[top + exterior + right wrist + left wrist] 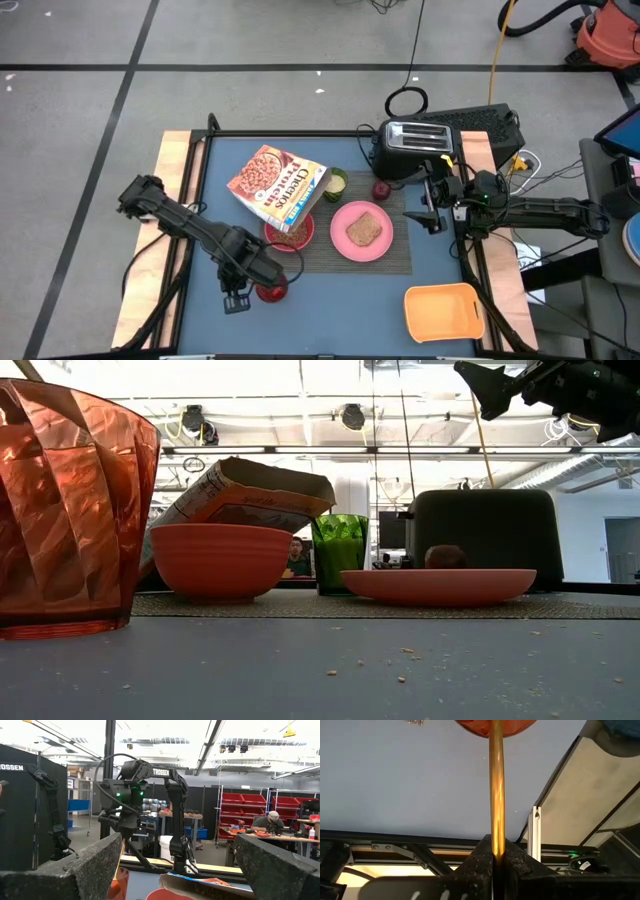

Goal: Arrange a breakfast setting
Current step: Put the spoon on the left side of the placemat

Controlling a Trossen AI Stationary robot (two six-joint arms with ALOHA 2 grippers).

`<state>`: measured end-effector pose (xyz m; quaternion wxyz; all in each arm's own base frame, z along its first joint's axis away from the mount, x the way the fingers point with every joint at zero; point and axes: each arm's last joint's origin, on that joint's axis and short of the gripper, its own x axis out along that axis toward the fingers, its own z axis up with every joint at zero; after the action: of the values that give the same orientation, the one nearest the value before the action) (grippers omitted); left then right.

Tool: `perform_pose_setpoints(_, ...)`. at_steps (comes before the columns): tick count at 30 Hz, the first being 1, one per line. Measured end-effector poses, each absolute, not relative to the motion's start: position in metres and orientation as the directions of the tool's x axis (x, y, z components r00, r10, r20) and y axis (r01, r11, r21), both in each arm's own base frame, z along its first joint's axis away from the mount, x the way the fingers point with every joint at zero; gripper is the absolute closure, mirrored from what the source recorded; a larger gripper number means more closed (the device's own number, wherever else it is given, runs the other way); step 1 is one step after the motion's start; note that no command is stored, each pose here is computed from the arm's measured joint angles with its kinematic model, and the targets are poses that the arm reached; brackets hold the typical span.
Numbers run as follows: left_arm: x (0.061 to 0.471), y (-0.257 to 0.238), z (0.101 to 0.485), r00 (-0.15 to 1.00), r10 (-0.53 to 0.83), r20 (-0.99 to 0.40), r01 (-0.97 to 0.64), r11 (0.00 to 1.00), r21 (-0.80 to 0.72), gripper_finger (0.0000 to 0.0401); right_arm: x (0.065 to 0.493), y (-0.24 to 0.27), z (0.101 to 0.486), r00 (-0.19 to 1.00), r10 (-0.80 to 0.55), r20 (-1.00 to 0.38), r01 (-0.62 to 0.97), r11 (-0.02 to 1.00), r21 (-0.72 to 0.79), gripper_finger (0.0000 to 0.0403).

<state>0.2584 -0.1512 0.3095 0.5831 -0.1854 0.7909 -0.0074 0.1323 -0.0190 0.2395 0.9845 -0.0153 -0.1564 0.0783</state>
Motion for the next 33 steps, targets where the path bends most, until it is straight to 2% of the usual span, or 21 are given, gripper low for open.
perform_pose_setpoints(9, 0.244, -0.143, 0.331, -0.187, -0.337, -0.923, -0.332, 0.906, -0.263, 0.0394, 0.132, -0.019, 0.240, 0.938, 0.159, 0.307, -0.149, 0.987, -0.055, 0.0032)
perform_pose_setpoints(20, 0.216, -0.123, 0.364, -0.034, -0.329, -0.944, -0.418, 0.863, -0.286, 0.0394, 0.132, -0.019, 0.240, 0.939, 0.159, 0.306, -0.149, 0.987, -0.055, 0.0032)
perform_pose_setpoints(33, 0.218, -0.108, 0.369, 0.011, -0.332, -0.943, -0.423, 0.853, -0.305, 0.0394, 0.135, -0.020, 0.237, 0.944, 0.158, 0.288, -0.151, 0.987, -0.048, 0.0032)
